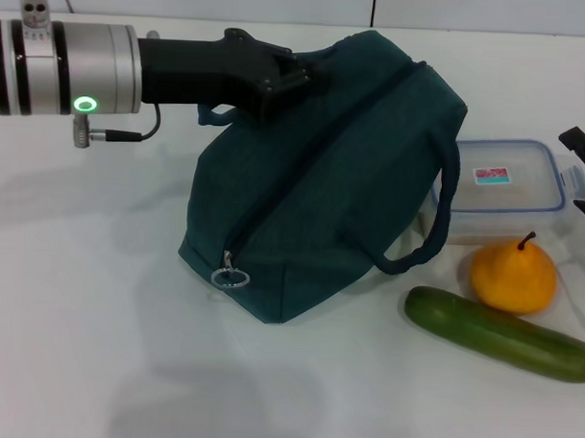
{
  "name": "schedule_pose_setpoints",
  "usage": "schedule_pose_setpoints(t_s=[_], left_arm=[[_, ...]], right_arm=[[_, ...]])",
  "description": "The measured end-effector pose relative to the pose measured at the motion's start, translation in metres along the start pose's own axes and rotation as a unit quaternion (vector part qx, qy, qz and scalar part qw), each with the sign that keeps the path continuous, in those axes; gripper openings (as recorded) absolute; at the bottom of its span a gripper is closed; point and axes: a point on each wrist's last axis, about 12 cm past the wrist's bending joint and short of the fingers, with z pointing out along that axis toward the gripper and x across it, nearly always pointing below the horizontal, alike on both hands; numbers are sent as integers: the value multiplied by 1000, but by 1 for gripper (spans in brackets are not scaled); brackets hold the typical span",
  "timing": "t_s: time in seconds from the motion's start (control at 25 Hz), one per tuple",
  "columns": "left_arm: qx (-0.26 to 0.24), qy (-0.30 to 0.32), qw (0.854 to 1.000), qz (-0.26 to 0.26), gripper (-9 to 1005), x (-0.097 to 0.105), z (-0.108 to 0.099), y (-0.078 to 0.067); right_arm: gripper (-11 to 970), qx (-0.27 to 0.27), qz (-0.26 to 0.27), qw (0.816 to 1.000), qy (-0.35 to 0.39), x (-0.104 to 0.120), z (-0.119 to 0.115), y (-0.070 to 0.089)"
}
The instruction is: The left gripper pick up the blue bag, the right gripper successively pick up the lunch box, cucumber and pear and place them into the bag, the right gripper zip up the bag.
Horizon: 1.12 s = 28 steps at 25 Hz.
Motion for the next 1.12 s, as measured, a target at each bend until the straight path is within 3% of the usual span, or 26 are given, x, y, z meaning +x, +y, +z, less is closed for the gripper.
schedule_pose_setpoints(t_s=[0.64, 1.12], left_arm=[[0, 1, 1000, 19, 50, 1, 0, 0], [-1, 3, 1000, 28, 50, 4, -1, -1]], right_arm=[[783, -11, 14, 1000, 23, 9, 8, 6], [755, -25, 5, 999, 19, 5, 11, 10]])
